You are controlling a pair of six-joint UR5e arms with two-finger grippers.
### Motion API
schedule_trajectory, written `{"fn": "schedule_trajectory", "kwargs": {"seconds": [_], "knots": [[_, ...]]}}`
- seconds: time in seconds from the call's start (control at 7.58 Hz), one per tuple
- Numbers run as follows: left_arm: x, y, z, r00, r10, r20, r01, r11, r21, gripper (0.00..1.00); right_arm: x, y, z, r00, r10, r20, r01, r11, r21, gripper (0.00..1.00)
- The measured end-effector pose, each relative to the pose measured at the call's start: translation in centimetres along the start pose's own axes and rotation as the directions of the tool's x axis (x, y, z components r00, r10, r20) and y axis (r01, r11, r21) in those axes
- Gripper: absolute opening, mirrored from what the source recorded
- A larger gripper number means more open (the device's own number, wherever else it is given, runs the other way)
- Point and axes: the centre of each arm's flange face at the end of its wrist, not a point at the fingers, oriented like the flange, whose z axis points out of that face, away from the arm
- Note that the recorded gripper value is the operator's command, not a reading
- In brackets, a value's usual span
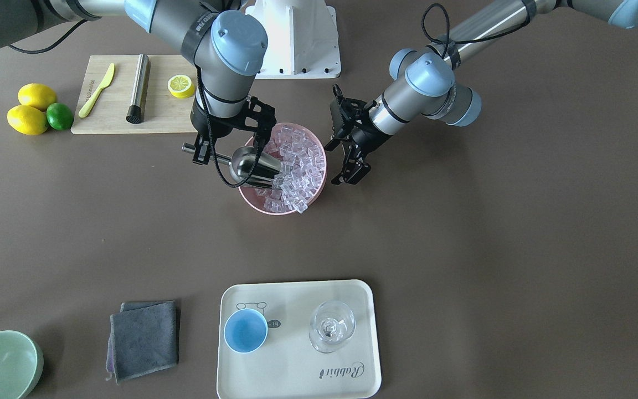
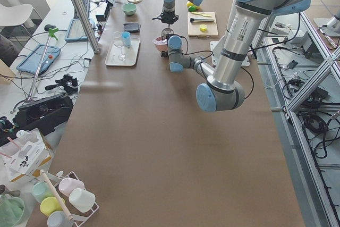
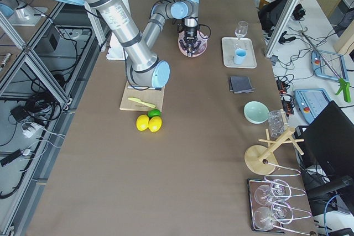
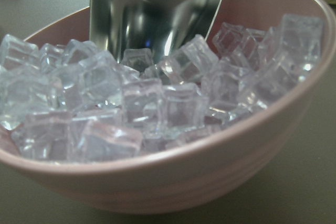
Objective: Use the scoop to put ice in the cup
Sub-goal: 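Dig the scoop into the ice with the right gripper while the left tilts the bowl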
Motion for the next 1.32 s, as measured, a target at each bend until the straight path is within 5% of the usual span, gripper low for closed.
{"fn": "schedule_trajectory", "kwargs": {"seconds": [1.32], "knots": [[0.2, -2.2, 0.7, 1.000, -0.014, 0.011, 0.014, 1.000, 0.006, 0.98, -0.8, 0.1, 1.8, 0.996, 0.085, -0.038, -0.076, 0.976, 0.207, 0.00]]}}
